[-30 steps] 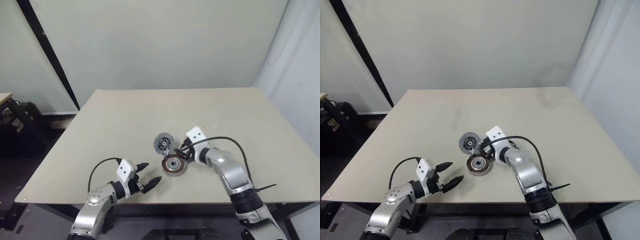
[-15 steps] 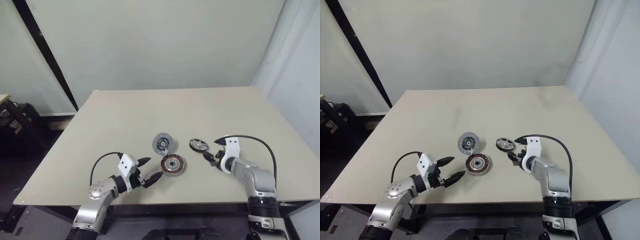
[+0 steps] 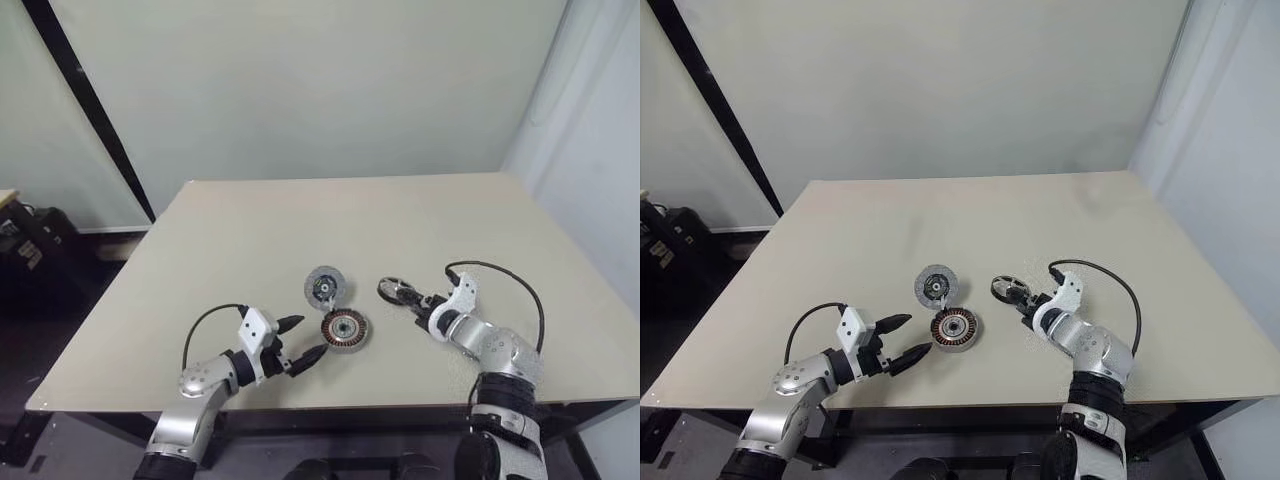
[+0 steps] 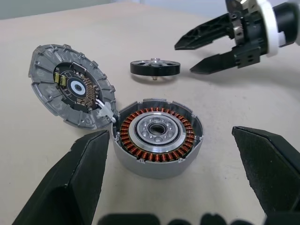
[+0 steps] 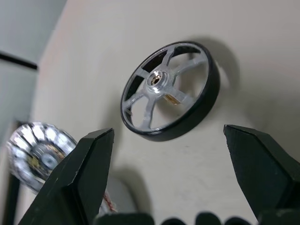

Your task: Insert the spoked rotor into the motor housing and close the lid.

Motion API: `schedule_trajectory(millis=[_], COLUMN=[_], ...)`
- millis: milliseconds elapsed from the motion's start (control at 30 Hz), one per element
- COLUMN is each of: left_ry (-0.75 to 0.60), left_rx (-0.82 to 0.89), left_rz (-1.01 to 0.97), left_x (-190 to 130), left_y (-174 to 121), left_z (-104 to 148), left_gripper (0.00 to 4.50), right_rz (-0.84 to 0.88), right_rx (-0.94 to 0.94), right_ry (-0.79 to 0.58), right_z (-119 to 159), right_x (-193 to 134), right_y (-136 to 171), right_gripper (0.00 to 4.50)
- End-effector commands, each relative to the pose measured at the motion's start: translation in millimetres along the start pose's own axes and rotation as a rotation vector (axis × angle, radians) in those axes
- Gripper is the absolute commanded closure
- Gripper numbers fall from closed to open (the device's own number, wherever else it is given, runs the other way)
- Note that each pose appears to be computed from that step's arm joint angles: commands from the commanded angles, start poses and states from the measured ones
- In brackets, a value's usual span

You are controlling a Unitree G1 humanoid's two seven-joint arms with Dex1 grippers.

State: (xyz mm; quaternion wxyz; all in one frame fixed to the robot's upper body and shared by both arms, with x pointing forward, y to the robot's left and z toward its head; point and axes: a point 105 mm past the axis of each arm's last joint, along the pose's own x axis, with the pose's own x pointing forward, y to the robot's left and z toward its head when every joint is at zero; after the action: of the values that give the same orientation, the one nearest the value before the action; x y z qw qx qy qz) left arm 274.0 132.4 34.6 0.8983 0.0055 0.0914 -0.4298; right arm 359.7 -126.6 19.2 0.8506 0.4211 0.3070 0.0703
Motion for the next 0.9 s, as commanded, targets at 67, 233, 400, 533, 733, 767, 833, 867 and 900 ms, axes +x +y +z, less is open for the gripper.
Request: schedule_trajectory(millis=[67,233,400,533,733,767,833,867,900], left_ry=[-0.025,-0.022,-0.018,-0.016,-0.013,-0.012,-0.011,-0.011,-0.011], left_rx=[0.048,0.048,0.047,0.046,0.045,0.044,0.043,0.042,0.042], left_rz=[-0.006,-0.003,-0.002,-0.001,0.001,0.002,0.003,0.004,0.005], left_x=[-1,-2,-2,-2,-3,-3,-4,-4,-4], left_y=[1,1,1,0,0,-1,-1,-1,0], left_z=[13,13,12,12,11,11,11,10,10], left_gripper=[0.00,0.00,0.00,0.00,0.00,0.00,0.00,0.00,0.00], right_rz=[0.041,0.054,0.072,0.079,0.082,0.083,0.087,0.099,0.108], right_rx=[0.105,0.171,0.220,0.249,0.267,0.267,0.265,0.258,0.254], right_ry=[-0.023,-0.028,-0.049,-0.060,-0.064,-0.063,-0.062,-0.059,-0.057], right_z=[6,4,6,6,6,5,5,6,6], right_x=[7,15,21,25,27,27,26,25,24], right_y=[11,13,18,19,20,20,21,23,24], right_gripper=[0.42,0.42,0.42,0.98,3.08,3.44,4.09,4.11,4.11])
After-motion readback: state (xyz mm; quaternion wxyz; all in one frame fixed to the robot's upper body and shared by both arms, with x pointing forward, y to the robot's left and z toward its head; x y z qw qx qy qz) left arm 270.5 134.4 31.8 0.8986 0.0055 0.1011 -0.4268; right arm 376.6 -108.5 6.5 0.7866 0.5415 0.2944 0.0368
